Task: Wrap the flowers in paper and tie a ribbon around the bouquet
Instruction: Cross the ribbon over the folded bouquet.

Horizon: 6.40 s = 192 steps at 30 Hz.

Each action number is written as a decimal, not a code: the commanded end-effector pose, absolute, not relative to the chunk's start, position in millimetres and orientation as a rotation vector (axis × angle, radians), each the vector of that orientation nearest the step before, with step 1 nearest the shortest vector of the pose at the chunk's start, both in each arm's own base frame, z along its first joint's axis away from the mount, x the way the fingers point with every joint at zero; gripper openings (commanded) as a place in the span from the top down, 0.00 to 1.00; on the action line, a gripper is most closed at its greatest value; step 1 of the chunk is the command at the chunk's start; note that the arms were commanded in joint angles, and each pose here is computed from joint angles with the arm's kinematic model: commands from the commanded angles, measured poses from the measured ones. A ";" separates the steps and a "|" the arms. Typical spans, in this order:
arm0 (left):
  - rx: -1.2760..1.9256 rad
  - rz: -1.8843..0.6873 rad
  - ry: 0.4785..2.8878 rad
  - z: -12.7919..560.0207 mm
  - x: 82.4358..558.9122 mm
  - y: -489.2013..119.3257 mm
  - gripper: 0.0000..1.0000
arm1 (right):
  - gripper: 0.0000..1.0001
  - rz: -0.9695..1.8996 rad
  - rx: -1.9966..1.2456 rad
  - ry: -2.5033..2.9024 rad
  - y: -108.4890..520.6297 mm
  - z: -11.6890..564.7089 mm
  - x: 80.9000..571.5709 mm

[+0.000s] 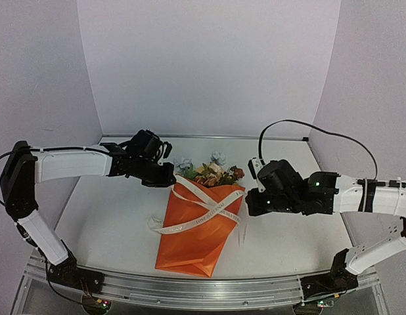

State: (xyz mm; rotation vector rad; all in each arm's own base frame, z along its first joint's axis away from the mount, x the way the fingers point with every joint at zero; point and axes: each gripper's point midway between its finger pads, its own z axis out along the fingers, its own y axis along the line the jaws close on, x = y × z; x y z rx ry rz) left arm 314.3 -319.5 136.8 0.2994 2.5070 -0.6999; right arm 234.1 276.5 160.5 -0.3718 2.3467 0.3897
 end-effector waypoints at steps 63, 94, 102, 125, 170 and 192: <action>0.340 -0.956 2.013 288.6 306.4 -339.9 1.00 | 1.00 1.022 0.381 2.408 355.4 113.3 319.9; 0.318 -0.931 2.072 275.4 321.5 -342.4 1.00 | 1.00 0.499 -0.289 2.425 338.1 157.3 320.1; 0.318 -0.935 2.081 273.0 323.2 -343.1 1.00 | 1.00 0.428 -0.396 2.395 336.0 160.7 323.6; 0.313 -0.951 2.090 274.2 326.1 -340.9 1.00 | 1.00 0.835 -0.766 2.241 403.8 193.7 293.6; 0.275 -0.966 2.251 211.9 329.3 -342.4 1.00 | 0.80 0.542 -0.487 2.648 349.5 132.9 266.2; 0.260 -0.966 2.266 202.2 330.7 -344.6 1.00 | 0.37 0.779 -0.384 2.714 315.0 101.8 194.6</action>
